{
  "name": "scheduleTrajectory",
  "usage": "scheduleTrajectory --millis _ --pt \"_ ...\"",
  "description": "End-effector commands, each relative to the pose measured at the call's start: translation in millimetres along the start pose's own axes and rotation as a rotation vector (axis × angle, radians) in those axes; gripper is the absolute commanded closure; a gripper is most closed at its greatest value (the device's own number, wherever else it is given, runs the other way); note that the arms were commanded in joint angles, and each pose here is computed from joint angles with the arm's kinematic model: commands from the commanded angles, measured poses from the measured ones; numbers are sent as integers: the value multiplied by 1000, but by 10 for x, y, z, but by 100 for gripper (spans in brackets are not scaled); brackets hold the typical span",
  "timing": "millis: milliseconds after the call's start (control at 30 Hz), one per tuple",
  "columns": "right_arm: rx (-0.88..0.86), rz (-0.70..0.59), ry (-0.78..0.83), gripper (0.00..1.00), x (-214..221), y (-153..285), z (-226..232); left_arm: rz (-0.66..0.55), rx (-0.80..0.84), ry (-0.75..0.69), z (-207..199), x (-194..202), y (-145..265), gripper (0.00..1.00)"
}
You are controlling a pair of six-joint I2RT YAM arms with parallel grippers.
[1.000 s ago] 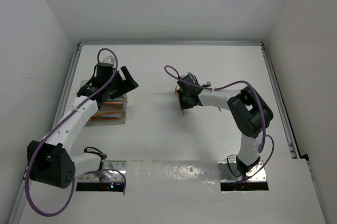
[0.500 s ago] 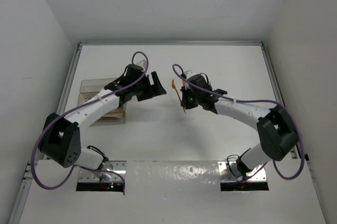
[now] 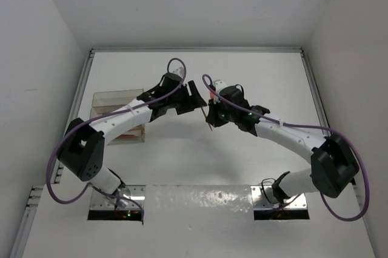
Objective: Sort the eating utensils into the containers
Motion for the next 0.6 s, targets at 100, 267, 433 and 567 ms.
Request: scheduleTrajectory --millis 100,267,433,567 --pt "-35 -50 18 100 -53 109 60 -56 66 47 -209 -94 -72 51" --pt "-40 -59 16 100 -72 112 69 -20 93 76 -228 -39 -155 73" --pt "-41 -56 20 100 -73 112 72 -30 99 102 -231 -36 -143 98" --pt "-27 -47 19 75 -49 111 57 -89 45 122 -207 -121 -76 100"
Point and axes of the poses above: each gripper's point midway between its finger pads, its own y axis back along the fingers, its own z axis along the line the jaws close on, x = y × z, the point moved 9 cm from there along y, back along the fingers, and after that the axes turned 3 degrees about y, right-handed, at the moved point
